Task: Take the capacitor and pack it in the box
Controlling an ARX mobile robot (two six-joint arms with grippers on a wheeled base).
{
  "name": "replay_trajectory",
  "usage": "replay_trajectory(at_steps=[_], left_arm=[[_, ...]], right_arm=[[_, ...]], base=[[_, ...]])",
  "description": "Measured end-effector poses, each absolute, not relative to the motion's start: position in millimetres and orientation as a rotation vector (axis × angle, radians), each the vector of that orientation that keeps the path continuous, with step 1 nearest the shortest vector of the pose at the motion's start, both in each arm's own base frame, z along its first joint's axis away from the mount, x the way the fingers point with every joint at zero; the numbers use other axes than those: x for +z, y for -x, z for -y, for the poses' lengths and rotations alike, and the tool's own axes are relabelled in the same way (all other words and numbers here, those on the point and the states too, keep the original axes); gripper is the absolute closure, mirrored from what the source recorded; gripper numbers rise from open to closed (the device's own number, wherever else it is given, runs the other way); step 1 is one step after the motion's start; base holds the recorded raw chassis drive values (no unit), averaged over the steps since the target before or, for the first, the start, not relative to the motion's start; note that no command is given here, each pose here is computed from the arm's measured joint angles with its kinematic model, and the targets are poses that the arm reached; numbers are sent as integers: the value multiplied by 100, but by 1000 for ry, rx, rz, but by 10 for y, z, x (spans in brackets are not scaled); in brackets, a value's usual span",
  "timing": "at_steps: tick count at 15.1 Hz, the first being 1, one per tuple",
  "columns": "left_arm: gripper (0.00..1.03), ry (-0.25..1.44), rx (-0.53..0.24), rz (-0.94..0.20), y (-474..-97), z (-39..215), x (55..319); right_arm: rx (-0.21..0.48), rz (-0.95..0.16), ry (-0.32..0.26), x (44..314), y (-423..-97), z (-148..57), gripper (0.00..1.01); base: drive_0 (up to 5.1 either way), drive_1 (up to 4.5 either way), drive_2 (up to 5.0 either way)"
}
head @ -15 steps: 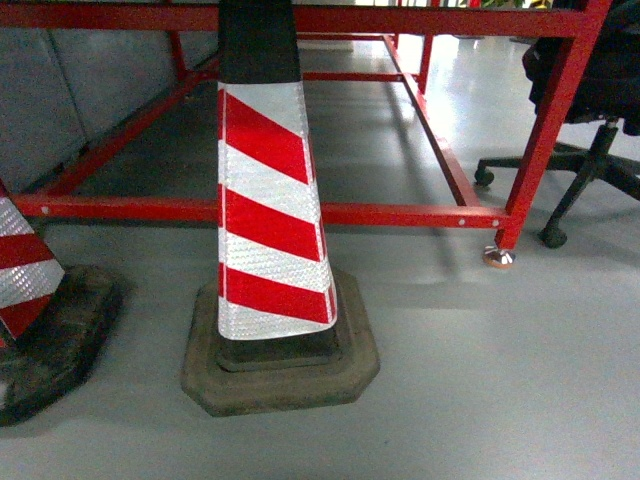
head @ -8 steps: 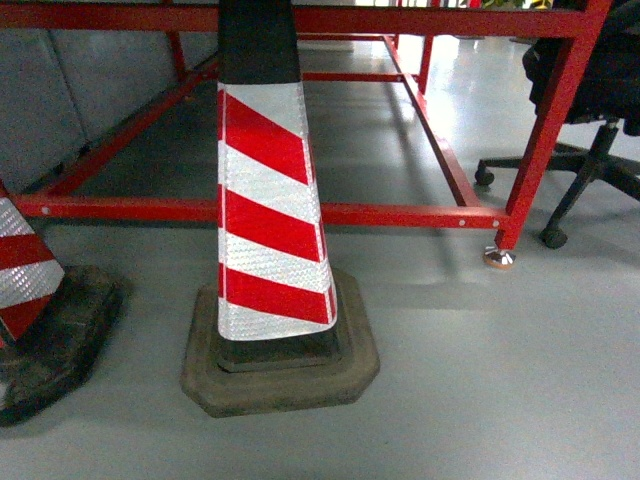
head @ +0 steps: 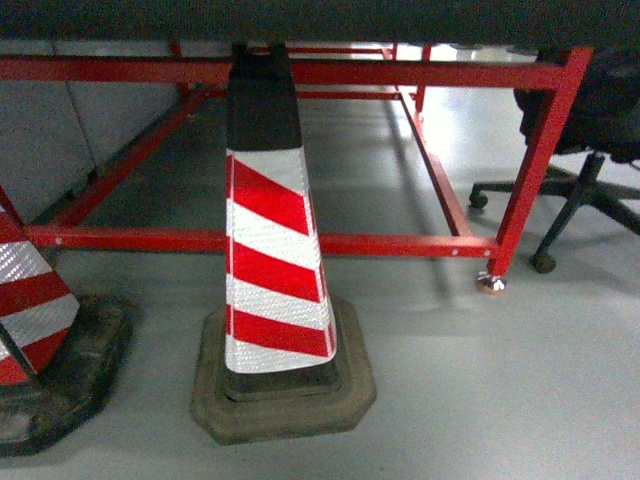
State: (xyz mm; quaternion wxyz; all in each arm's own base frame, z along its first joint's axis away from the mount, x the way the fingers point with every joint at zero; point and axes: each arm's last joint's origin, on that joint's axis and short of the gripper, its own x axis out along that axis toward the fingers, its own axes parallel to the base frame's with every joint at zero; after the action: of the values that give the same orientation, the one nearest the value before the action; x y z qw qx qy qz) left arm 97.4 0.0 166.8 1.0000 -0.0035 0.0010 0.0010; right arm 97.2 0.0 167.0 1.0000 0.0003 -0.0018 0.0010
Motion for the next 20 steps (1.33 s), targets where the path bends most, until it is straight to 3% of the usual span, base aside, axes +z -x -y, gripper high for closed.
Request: replay_trajectory(at_steps=[20], left_arm=[[60,-1,0,7,-974,1,1678]], right_arm=[[-1,9,-2,1675,-972,0,3]], base=[[0,0,0]])
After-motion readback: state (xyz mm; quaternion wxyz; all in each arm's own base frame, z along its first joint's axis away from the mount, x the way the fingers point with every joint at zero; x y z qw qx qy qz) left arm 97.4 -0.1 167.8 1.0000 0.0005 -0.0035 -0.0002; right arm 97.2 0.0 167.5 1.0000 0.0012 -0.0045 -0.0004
